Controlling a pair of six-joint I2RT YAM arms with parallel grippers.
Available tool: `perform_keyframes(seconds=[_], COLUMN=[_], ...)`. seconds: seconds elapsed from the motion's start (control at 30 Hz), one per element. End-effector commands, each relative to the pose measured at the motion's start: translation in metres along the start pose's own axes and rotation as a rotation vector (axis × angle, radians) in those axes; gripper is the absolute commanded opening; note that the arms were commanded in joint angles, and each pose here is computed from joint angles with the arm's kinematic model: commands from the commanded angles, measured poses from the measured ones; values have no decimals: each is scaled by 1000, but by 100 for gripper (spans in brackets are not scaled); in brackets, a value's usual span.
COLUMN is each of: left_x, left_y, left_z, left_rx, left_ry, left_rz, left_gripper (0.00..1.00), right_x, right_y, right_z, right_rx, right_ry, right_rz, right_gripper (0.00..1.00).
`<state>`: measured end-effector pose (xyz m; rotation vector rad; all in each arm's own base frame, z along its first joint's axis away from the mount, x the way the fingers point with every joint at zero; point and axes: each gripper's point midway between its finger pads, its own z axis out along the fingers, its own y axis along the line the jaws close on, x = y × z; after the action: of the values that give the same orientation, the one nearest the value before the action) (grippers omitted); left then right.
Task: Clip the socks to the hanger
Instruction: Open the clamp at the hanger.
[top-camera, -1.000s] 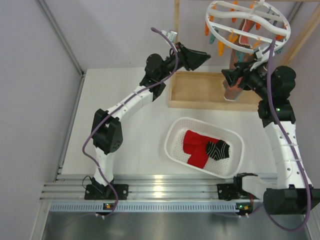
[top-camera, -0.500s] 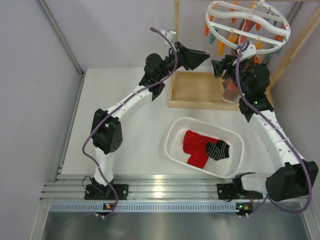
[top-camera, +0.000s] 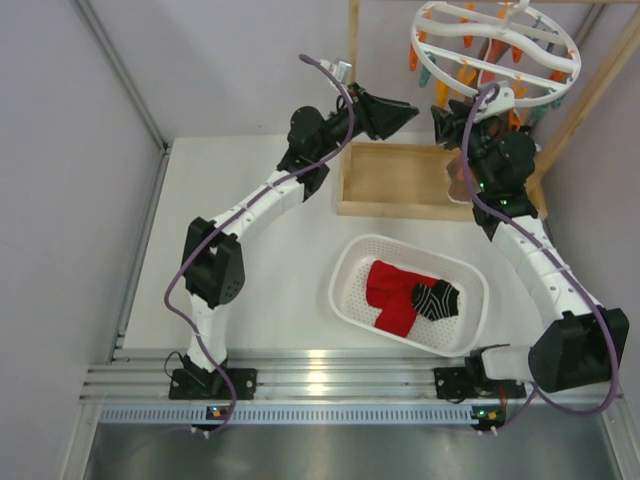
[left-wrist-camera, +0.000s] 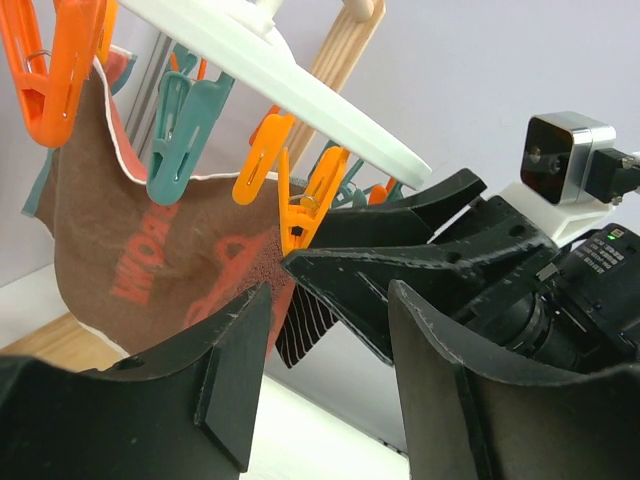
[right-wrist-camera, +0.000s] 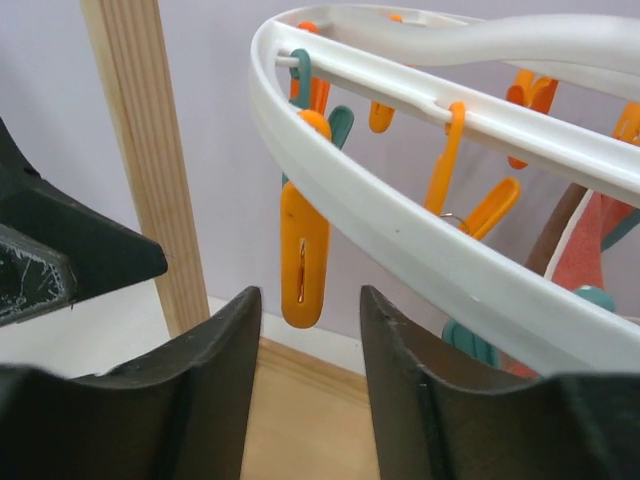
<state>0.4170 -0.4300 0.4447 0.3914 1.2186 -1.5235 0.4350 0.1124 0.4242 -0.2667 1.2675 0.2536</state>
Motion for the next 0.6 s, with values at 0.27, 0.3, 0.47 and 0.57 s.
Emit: perform_keyframes(seconds=[0.27, 0.3, 0.47, 0.57], left_x=[-46, -48, -50, -46], left_y=[-35, -37, -33, -36], left_z=[8, 8, 12, 17], left_rx=[31, 33, 18, 26], left_ry=[-38, -40, -40, -24], left_rz=[121, 126, 132, 130], left_gripper=[61, 61, 62, 63], right_x=[-38, -38, -45, -43], right_y=[8, 7, 9, 12], right_z=[-10, -11, -20, -25], right_rx=[-117, -119, -160, -188], right_ry=[-86, -82, -89, -89], right_rz=[-67, -71, -110, -187], right_gripper=[2, 0, 0, 0])
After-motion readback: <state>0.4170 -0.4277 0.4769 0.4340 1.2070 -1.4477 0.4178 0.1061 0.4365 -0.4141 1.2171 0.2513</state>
